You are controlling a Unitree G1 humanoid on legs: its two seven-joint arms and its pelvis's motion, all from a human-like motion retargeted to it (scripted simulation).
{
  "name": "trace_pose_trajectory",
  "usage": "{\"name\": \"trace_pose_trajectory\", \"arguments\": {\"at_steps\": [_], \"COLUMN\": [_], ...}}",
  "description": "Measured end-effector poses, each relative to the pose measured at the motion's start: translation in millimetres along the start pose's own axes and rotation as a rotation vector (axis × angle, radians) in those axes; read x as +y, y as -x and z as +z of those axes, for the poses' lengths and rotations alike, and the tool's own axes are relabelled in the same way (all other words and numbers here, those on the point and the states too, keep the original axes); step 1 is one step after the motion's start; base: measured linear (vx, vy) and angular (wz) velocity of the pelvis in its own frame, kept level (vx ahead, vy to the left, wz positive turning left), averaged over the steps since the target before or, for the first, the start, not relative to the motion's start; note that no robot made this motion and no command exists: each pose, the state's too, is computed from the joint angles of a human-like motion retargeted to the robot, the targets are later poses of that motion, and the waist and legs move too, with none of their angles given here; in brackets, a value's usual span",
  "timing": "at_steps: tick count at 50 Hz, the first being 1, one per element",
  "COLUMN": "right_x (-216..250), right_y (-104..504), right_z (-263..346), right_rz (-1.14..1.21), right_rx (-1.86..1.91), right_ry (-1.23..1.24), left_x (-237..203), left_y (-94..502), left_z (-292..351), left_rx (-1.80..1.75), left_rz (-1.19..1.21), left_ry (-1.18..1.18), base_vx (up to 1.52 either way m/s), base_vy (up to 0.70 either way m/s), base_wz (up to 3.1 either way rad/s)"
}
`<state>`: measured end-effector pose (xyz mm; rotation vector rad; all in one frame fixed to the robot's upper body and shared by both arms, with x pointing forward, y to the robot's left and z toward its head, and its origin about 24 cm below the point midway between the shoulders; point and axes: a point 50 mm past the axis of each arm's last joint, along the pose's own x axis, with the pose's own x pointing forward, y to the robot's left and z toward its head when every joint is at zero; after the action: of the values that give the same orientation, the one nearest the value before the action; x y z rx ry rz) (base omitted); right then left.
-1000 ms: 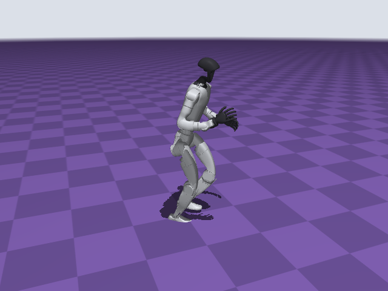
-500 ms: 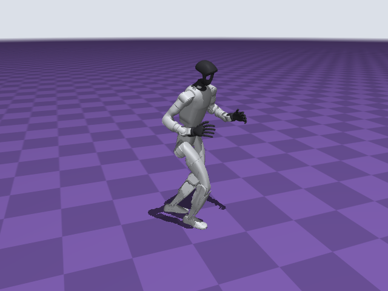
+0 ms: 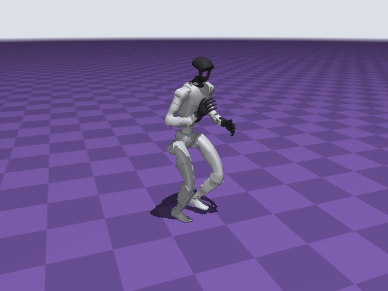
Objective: Dance
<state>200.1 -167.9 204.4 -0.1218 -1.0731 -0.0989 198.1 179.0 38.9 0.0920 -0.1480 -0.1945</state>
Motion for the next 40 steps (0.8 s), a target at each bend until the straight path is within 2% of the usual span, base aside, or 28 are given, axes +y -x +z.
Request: {"name": "trace_pose_trajectory", "arguments": {"at_steps": [8,18,25,40], "right_x": [7,8,10,12], "right_y": [-2,15,12,6], "right_z": [1,-7,1,-11], "right_rz": [0.076,0.138,0.174,0.112], "right_rx": [0.022,0.117,0.091,0.132], "right_ry": [-0.042,0.032,-0.011,-0.152], "left_x": [9,8,-9,-32], "left_y": [5,-31,-34,-38], "left_z": [13,103,147,174], "left_rx": [-0.032,-0.492,-0.711,-0.858], "left_rz": [0.018,0.021,-0.091,-0.182], "left_ry": [0.001,-0.099,-0.111,-0.038], "base_vx": [0.15,-0.01,-0.07,-0.05], "base_vy": [0.24,0.21,0.03,-0.07], "base_wz": [-0.71,-0.34,-0.44,-0.74]}}
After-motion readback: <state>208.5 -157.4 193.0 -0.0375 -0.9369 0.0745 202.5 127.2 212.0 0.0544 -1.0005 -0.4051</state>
